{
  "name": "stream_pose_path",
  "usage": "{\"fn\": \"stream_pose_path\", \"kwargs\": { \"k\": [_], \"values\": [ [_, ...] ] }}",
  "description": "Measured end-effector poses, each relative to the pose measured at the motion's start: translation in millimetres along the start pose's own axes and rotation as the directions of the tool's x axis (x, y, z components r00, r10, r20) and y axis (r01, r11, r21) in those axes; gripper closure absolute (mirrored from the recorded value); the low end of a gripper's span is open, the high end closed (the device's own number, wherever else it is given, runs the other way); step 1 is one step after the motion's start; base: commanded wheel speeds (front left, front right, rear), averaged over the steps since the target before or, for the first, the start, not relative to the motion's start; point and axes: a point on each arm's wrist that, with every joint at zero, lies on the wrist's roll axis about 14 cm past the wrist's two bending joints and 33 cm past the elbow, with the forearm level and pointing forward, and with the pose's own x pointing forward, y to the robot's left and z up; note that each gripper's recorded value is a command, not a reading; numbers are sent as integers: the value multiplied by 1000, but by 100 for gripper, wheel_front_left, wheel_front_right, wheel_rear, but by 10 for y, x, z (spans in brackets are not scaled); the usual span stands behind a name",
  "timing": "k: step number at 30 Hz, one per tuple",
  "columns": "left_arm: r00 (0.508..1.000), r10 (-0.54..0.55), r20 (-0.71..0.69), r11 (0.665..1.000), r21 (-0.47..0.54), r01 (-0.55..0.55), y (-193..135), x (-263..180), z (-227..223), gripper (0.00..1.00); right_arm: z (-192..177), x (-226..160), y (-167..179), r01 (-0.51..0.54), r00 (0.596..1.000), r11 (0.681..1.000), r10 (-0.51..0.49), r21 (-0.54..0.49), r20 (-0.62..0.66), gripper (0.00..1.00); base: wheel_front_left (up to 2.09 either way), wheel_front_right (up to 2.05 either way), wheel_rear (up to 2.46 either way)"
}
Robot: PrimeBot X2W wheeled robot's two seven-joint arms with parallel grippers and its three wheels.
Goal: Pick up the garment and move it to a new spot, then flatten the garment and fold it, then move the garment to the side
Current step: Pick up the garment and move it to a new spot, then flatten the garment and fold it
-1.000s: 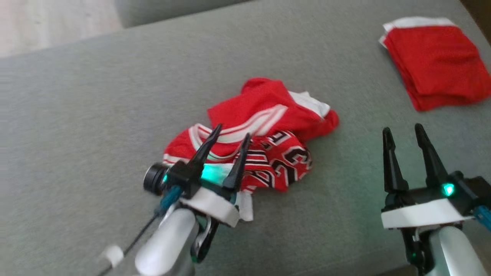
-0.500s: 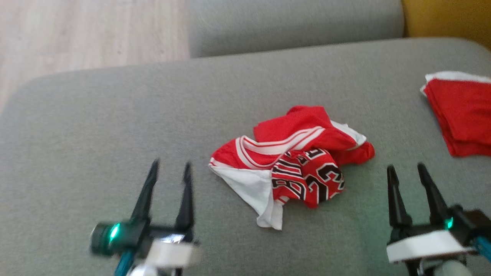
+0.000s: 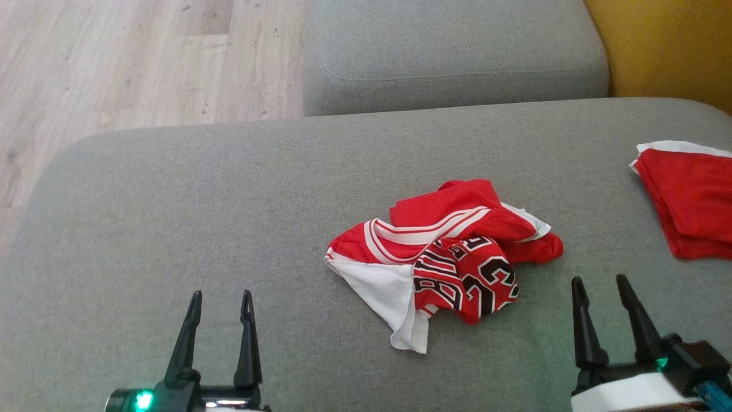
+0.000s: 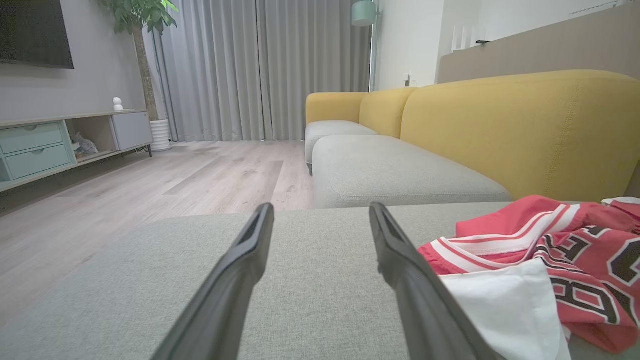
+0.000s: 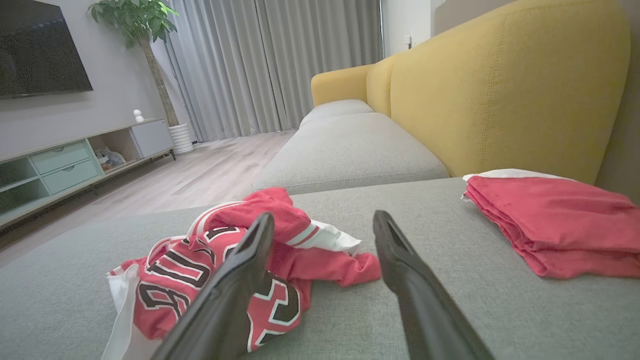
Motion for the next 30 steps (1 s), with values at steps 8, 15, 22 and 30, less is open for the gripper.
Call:
{"fn": "stream_pose_path", "kwargs": {
  "k": [8, 15, 22, 30],
  "values": [
    [1000, 3, 0, 1000, 2, -3, -7, -3, -2, 0, -50, -28, 64, -14, 1000, 1000, 14, 9, -15, 0, 0, 0, 0],
    [1000, 15, 1, 1000, 12, -15, 31, -20, 0, 0, -57, -17, 128, -34, 999, 999, 34, 10, -16, 0, 0, 0, 0],
    [1000, 17, -3, 1000, 19, -17, 36, -31, -15, 0, -69, -19, 163, -46, 999, 999, 46, 11, -20, 0, 0, 0, 0],
    [997, -25, -74, 997, 69, 30, -60, -6, -242, 0, -161, -24, 194, -59, 997, 998, 60, 11, -53, 0, 0, 0, 0]
  ]
}}
